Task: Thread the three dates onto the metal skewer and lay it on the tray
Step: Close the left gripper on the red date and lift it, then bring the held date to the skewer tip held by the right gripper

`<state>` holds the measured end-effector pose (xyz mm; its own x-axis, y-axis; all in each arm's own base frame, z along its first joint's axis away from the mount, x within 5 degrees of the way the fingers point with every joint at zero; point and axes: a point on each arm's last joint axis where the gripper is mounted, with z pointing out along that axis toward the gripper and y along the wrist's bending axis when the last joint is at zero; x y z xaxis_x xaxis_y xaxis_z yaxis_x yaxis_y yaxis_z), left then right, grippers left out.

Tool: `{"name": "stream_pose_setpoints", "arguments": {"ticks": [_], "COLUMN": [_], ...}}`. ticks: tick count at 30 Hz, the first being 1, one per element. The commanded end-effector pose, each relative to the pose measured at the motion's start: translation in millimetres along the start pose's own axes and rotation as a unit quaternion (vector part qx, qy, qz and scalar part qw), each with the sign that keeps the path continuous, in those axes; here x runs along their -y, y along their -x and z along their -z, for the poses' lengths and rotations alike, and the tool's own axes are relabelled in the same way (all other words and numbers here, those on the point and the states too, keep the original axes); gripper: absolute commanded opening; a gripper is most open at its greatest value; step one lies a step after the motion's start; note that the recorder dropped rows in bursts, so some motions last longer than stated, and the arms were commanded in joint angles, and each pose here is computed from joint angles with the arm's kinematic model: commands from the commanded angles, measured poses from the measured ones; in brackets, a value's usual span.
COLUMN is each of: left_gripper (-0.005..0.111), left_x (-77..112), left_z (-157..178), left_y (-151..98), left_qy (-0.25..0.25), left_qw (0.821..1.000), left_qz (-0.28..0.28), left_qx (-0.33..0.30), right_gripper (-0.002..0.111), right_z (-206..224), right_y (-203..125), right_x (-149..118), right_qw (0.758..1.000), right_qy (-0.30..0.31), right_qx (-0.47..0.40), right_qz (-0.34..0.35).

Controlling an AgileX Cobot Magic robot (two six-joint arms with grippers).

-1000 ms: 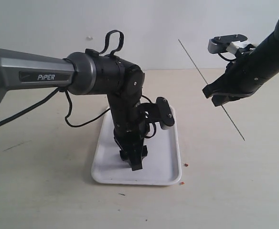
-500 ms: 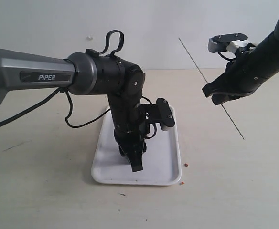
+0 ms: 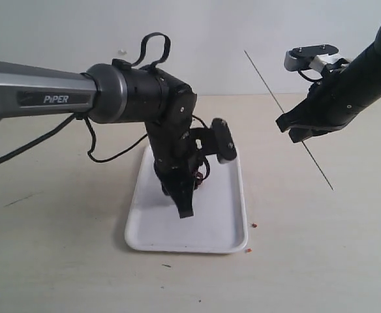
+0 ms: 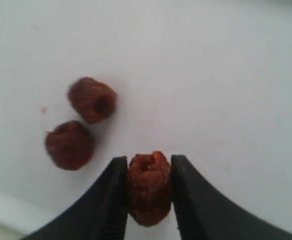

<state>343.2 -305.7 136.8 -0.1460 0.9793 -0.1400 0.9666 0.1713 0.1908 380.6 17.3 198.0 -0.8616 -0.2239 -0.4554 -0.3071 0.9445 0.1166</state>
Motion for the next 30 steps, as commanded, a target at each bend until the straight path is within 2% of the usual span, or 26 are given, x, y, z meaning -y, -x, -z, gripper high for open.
{"name": "stream_pose_setpoints", "arguments": {"ticks": [1, 3, 4, 6, 9, 10, 12, 17, 19, 24, 27, 30], "left_gripper": [0.031, 0.031, 0.031, 0.031, 0.031, 0.031, 0.031, 0.031, 0.031, 0.031, 0.031, 0.031], "left_x": [-25.3, -43.9, -55.6, -73.1, -95.5, -103.5, -111.8, -127.7, -131.7, -137.3, -139.7, -140.2], "left_z": [38, 53, 59, 64, 67, 69, 71, 77, 79, 84, 85, 85], "left_y": [2, -5, -12, -23, -40, -47, -53, -65, -67, -65, -65, -66], "left_qy": [0.054, 0.07, 0.071, 0.052, 0.002, -0.018, -0.04, -0.074, -0.082, -0.092, -0.086, -0.078], "left_qw": [0.986, 0.956, 0.928, 0.876, 0.801, 0.769, 0.735, 0.671, 0.652, 0.613, 0.601, 0.608], "left_qz": [0.132, 0.251, 0.329, 0.436, 0.545, 0.581, 0.613, 0.659, 0.671, 0.687, 0.693, 0.687], "left_qx": [0.09, 0.136, 0.161, 0.198, 0.248, 0.266, 0.288, 0.33, 0.344, 0.38, 0.389, 0.391], "right_gripper": [0.0, 0.0, 0.0, 0.0, 0.0, 0.0, 0.0, 0.0, 0.0, 0.0, 0.0, 0.0], "right_z": [2, 2, 2, 0, -6, -9, -13, -27, -33, -45, -47, -47], "right_y": [3, 3, 3, 1, -7, -9, -12, -22, -24, -30, -29, -26], "right_x": [1, 1, 1, -3, -13, -16, -18, -23, -25, -42, -50, -52], "right_qw": [1.0, 1.0, 1.0, 0.999, 0.997, 0.995, 0.993, 0.983, 0.978, 0.944, 0.923, 0.92], "right_qy": [-0.003, -0.003, -0.001, 0.022, 0.074, 0.092, 0.114, 0.16, 0.182, 0.316, 0.378, 0.386], "right_qx": [0.01, 0.01, 0.011, 0.009, -0.012, -0.022, -0.04, -0.084, -0.09, -0.096, -0.074, -0.06], "right_qz": [0.0, 0.0, -0.001, -0.026, -0.016, -0.013, -0.012, -0.033, -0.039, -0.011, 0.008, 0.012]}}
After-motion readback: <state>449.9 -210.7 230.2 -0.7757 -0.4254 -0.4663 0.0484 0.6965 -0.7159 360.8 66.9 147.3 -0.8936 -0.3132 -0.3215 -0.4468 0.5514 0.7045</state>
